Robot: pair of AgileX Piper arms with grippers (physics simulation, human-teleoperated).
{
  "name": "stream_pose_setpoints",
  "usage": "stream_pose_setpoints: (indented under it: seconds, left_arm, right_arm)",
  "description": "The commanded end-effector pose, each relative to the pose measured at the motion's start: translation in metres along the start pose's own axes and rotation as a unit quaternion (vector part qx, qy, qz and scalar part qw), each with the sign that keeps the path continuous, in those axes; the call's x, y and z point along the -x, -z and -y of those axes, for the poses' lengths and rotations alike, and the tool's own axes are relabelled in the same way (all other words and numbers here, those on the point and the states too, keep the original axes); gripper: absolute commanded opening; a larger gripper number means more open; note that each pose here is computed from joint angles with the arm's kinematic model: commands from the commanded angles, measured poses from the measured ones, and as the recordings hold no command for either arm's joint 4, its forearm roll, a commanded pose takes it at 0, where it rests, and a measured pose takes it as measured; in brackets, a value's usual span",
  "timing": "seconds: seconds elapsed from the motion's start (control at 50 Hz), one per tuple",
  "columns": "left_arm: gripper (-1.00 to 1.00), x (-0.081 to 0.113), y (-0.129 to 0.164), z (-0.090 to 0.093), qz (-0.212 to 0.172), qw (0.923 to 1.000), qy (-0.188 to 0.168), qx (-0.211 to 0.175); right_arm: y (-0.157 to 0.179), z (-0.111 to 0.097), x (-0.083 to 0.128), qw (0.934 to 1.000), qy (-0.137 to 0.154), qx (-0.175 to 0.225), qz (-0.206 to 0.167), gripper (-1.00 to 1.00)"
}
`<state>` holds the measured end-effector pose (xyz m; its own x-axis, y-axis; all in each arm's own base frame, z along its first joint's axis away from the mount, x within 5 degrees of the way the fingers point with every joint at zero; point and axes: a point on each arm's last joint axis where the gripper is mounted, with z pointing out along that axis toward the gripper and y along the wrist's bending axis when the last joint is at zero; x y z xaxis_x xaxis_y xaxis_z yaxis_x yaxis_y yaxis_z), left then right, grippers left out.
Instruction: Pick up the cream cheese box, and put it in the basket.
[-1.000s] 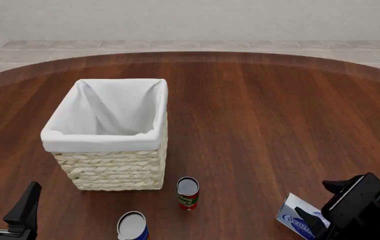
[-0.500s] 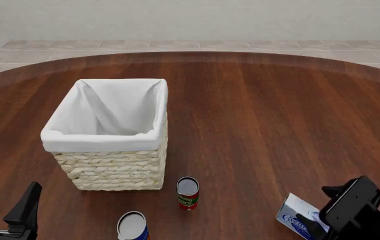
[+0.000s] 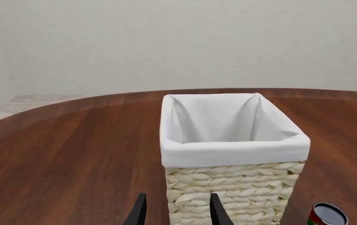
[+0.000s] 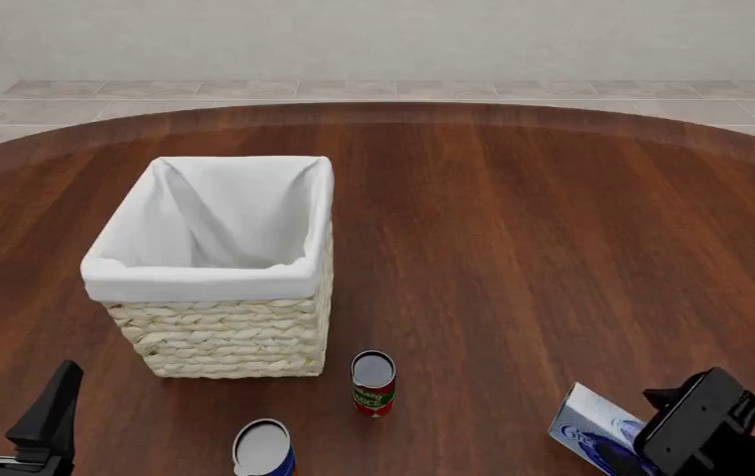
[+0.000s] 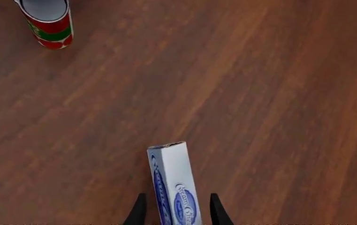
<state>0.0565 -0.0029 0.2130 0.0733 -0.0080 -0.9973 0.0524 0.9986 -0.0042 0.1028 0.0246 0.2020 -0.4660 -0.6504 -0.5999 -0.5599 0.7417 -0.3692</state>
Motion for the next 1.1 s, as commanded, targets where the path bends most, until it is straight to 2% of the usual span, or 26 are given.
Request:
stream_pose_setpoints:
  seconds: [0.02,1.1]
  left_arm:
    - [1.00,0.000,0.000,0.000,0.000,1.0000,0.000,0.000]
    - [1.00,-0.001,-0.001,0.000,-0.004,1.0000,-0.003,0.001]
  right_arm:
    - [-0.006,-0.003,-0.006,0.9999,0.002,0.005,-0.013,1.00]
    - [-0.014,-0.004,-0.025,0.9990,-0.003,-0.009,-0.044,1.00]
